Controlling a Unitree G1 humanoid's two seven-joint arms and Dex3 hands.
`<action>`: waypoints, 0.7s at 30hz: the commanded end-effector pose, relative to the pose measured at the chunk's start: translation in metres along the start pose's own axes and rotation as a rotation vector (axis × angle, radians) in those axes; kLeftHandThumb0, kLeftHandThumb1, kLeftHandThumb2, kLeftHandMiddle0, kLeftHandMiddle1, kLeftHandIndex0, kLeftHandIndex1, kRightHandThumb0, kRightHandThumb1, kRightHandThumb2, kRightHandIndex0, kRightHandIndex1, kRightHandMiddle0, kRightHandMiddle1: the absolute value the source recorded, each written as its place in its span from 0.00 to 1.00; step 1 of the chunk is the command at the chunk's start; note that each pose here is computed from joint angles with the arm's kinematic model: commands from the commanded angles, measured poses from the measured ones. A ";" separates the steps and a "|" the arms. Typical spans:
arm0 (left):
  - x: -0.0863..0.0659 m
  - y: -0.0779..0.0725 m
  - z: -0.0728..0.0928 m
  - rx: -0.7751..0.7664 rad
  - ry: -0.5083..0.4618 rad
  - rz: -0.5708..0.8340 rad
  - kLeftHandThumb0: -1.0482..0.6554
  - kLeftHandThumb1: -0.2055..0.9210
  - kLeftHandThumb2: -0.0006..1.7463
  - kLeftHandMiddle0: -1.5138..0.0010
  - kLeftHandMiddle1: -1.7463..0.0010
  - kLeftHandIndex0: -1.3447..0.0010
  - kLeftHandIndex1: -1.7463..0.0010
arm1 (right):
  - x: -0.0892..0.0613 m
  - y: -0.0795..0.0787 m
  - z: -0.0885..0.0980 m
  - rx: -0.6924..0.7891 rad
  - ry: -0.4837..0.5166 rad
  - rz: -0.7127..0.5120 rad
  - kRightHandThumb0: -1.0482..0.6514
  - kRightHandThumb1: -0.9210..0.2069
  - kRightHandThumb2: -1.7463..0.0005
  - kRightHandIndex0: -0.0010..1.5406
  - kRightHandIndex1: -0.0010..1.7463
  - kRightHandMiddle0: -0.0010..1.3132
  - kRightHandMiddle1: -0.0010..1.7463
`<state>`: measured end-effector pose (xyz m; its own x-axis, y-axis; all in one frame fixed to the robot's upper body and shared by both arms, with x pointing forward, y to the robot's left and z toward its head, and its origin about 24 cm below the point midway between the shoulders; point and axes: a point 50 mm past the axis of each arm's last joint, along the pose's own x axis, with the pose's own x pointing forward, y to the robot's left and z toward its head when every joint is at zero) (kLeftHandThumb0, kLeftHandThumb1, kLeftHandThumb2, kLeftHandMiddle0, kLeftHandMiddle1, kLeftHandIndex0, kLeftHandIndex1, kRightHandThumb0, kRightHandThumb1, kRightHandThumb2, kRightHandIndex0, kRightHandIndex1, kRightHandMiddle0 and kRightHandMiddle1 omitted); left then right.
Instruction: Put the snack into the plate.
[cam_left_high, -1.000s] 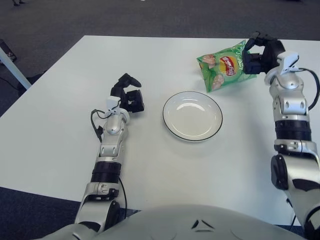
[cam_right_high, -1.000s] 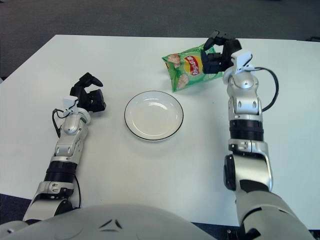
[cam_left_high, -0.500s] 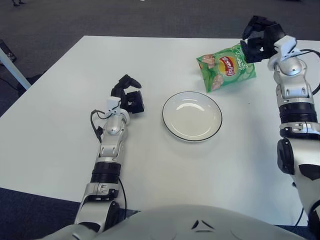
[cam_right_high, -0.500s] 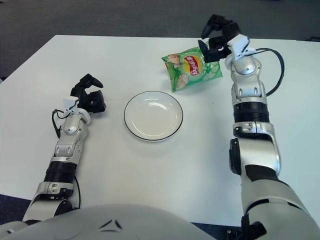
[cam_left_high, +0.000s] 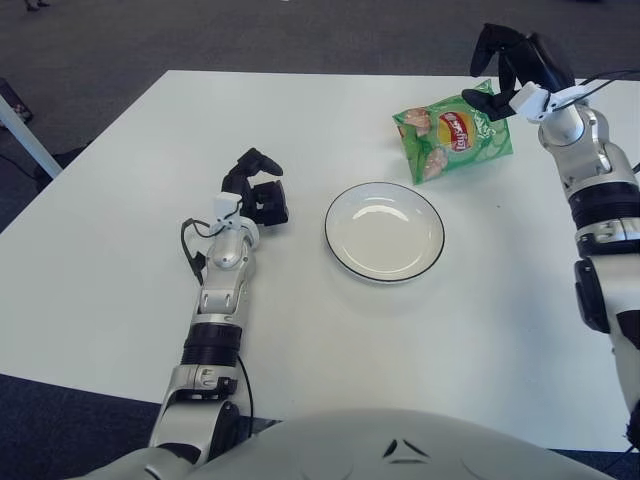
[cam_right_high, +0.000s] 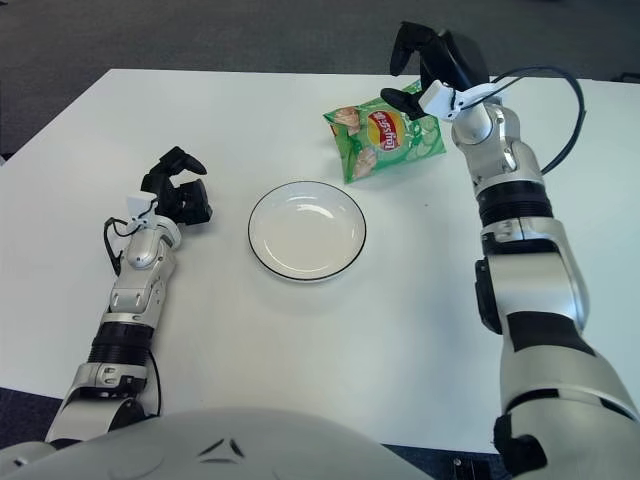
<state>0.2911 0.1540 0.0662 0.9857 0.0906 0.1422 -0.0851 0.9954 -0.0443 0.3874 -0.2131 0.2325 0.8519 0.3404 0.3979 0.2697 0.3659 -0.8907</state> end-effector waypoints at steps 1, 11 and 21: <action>-0.035 0.002 -0.047 -0.011 0.197 0.037 0.31 0.37 0.83 0.12 0.00 0.48 0.00 | 0.007 -0.002 0.002 -0.088 -0.037 0.076 0.22 0.22 0.53 0.10 0.93 0.09 0.94; -0.036 0.000 -0.046 -0.010 0.188 0.034 0.30 0.35 0.85 0.12 0.00 0.46 0.00 | 0.012 0.004 0.003 -0.199 -0.088 0.283 0.05 0.01 0.73 0.00 0.23 0.00 0.36; -0.037 0.001 -0.047 -0.021 0.199 0.041 0.30 0.34 0.85 0.11 0.00 0.46 0.00 | 0.014 0.016 0.007 -0.229 -0.099 0.375 0.00 0.00 0.75 0.00 0.01 0.00 0.05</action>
<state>0.2906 0.1528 0.0677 0.9848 0.0869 0.1503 -0.0818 0.9959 -0.0396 0.3985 -0.2025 0.2181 0.8735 0.4835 0.0580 0.0512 0.0273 -0.9983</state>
